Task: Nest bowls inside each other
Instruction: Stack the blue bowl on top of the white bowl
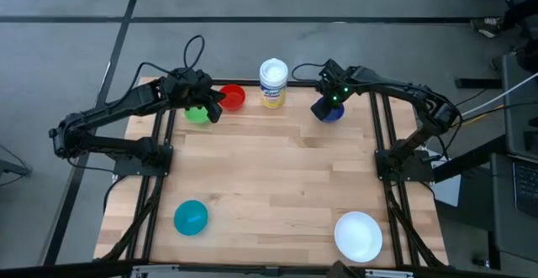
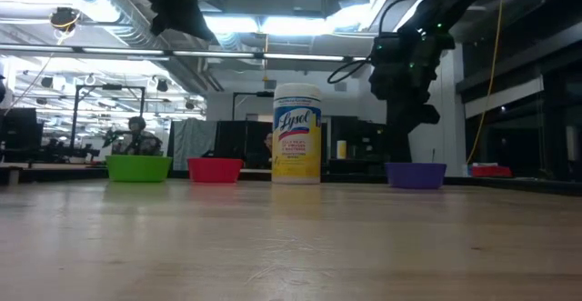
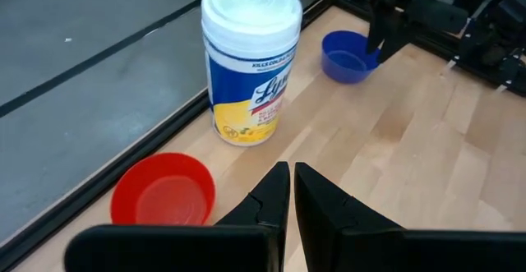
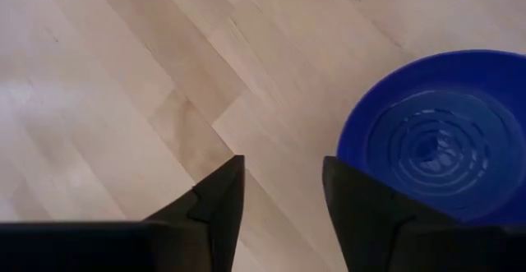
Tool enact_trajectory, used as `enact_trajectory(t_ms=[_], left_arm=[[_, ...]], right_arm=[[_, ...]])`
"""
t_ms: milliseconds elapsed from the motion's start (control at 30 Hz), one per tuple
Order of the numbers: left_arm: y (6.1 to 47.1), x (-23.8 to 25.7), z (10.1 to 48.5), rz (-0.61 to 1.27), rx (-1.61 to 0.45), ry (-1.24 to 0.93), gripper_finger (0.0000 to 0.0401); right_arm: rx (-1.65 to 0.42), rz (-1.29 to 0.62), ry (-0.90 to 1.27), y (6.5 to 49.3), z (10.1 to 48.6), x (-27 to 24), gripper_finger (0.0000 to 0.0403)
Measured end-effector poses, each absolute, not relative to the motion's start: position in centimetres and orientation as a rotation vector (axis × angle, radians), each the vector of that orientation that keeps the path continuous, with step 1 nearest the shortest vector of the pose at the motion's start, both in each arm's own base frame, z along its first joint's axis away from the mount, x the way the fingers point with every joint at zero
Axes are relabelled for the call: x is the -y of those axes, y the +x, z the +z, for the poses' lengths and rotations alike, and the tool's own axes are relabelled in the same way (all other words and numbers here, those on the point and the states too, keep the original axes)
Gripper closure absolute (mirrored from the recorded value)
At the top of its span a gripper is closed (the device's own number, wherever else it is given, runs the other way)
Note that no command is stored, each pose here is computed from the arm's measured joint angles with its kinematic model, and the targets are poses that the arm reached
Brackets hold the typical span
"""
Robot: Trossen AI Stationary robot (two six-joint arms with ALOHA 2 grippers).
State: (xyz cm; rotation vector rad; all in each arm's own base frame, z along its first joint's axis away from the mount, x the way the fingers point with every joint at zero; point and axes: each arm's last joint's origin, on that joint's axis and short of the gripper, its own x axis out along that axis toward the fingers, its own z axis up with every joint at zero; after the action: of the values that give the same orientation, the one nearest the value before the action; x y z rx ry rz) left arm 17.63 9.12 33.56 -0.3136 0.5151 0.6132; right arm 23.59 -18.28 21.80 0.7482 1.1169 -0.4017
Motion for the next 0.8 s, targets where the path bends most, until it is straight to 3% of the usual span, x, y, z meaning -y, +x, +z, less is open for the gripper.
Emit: enact_trajectory(t_ms=[433,800], left_arm=[[17.4,-9.5,33.5,0.599,-0.526,-0.314,0.0383],[17.4,-9.5,33.4,0.584,-0.529,-0.314,0.0383]], right_arm=[[-1.142,-0.482,0.769,24.2,20.7,18.5,0.0225],[-1.164,-0.500,0.809,25.6,18.9,18.4,0.0244]])
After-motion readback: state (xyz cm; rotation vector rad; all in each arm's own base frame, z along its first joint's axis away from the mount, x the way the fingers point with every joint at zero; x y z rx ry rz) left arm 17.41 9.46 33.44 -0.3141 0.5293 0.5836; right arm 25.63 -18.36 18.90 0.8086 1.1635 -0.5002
